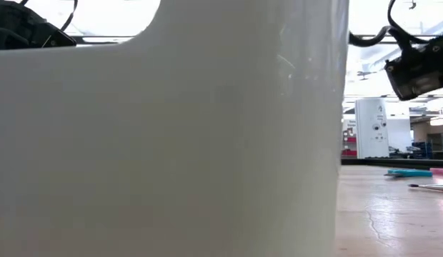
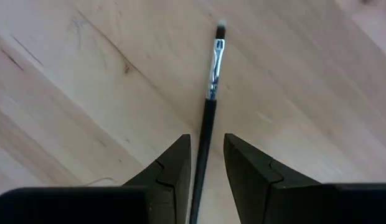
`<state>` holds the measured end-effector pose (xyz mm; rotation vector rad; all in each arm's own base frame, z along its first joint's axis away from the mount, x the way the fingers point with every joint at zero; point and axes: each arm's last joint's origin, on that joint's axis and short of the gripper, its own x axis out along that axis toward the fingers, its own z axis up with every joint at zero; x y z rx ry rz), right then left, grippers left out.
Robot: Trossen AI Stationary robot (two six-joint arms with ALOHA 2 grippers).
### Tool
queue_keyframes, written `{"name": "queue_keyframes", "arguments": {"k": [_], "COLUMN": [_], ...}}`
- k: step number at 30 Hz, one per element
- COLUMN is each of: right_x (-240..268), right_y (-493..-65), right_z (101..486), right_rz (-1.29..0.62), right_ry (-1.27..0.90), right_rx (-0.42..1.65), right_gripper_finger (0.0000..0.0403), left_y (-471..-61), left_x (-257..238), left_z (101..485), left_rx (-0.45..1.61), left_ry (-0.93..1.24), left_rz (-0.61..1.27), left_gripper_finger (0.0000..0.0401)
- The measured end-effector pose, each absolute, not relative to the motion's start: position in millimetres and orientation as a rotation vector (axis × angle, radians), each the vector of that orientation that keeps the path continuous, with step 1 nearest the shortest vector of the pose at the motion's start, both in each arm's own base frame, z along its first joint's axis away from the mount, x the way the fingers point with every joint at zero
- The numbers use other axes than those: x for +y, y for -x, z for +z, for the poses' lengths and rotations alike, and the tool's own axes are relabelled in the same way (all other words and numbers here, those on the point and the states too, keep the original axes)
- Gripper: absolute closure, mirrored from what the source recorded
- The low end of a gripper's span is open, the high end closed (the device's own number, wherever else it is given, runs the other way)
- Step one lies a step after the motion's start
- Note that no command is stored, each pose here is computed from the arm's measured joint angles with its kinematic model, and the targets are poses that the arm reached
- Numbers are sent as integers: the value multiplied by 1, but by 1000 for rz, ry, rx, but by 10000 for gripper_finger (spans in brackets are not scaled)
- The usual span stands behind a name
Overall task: Pick & Place Paint Supplies
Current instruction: Put the black paint brush into the white bin
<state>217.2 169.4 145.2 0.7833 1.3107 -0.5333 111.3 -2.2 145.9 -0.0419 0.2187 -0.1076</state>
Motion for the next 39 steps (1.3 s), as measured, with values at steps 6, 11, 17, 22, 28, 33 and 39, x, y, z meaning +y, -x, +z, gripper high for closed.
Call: {"name": "queue_keyframes", "arguments": {"k": [6,11,17,22,28,33,39], "right_x": [167,165,164,164,165,167,171], "right_y": [-214,-212,-210,-210,-212,-215,-223], "right_z": [136,134,133,133,135,140,150], "right_rz": [-535,-552,-592,-604,-600,-612,-596], "right_ry": [-818,-829,-851,-861,-864,-880,-900], "right_rx": [1291,1291,1299,1298,1296,1257,1185], "right_gripper_finger": [308,309,362,385,386,388,388], "left_y": [-111,-111,-111,-111,-111,-111,-111], "left_x": [-2,-2,-2,-2,-2,-2,-2], "left_z": [146,146,146,146,146,146,146], "left_rx": [219,219,219,219,219,219,219], "left_ry": [42,42,42,42,42,42,42], "left_rz": [-108,-107,-108,-107,-108,-108,-108], "left_gripper_finger": [297,297,297,297,297,297,297]}}
